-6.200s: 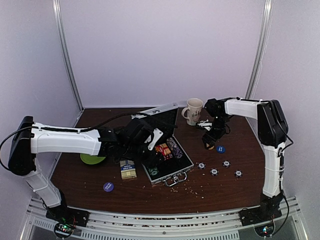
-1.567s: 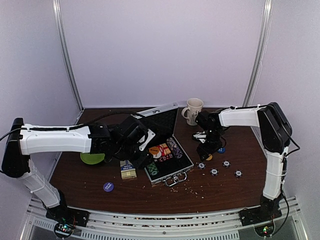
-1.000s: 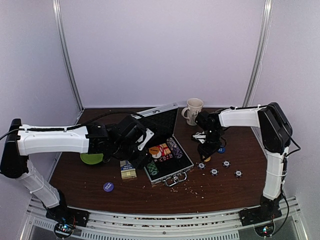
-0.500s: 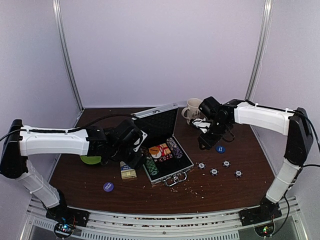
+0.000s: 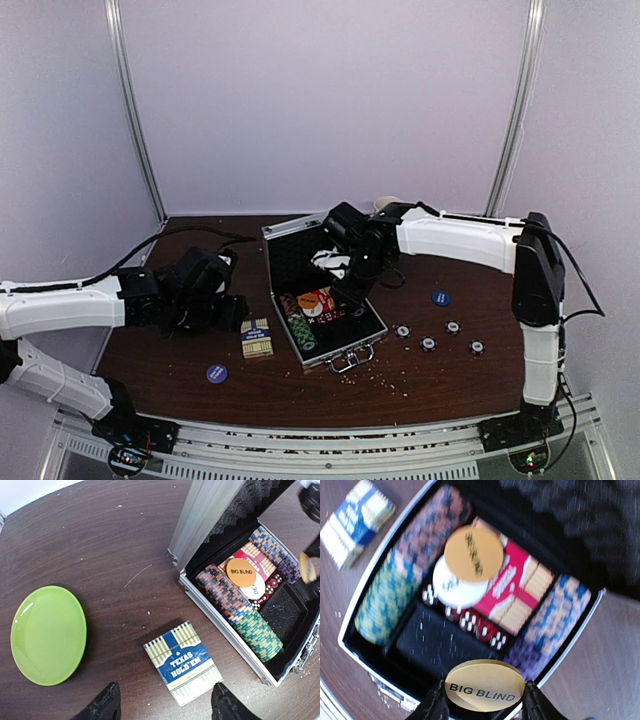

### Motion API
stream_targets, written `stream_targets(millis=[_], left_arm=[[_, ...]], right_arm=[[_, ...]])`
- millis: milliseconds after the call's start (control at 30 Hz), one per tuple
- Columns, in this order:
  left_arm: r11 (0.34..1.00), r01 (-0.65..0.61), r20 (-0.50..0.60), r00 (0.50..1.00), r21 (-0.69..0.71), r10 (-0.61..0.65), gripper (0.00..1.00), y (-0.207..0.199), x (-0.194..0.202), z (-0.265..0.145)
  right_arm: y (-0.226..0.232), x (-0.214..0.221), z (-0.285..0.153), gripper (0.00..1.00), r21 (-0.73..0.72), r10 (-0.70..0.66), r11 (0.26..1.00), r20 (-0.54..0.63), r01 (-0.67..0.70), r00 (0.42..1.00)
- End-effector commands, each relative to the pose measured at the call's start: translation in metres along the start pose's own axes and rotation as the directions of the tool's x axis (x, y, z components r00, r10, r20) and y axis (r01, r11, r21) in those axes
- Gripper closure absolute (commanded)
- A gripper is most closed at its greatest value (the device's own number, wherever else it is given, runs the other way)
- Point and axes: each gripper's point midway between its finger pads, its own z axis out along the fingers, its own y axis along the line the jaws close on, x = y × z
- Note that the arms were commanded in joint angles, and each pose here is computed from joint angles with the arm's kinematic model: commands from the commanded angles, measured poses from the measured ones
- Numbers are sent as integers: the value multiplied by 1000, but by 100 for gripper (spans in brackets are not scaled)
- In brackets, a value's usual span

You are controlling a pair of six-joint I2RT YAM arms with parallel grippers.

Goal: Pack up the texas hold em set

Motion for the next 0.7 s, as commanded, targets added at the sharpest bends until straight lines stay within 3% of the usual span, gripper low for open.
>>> stream_targets(millis=[0, 400, 667], left_arm=[[997, 80, 56, 995, 2, -80, 36, 6, -6, -6], [996, 95, 87, 992, -2, -94, 36, 15, -6, -17], [996, 91, 75, 993, -2, -90, 36, 14, -3, -14]], right_arm=[[-5, -32, 7, 61, 6, 5, 1000, 21, -5, 1000], [-27, -42, 49, 61, 129, 17, 992, -37, -12, 999], [-14, -41, 63, 59, 60, 11, 998, -52, -8, 999]])
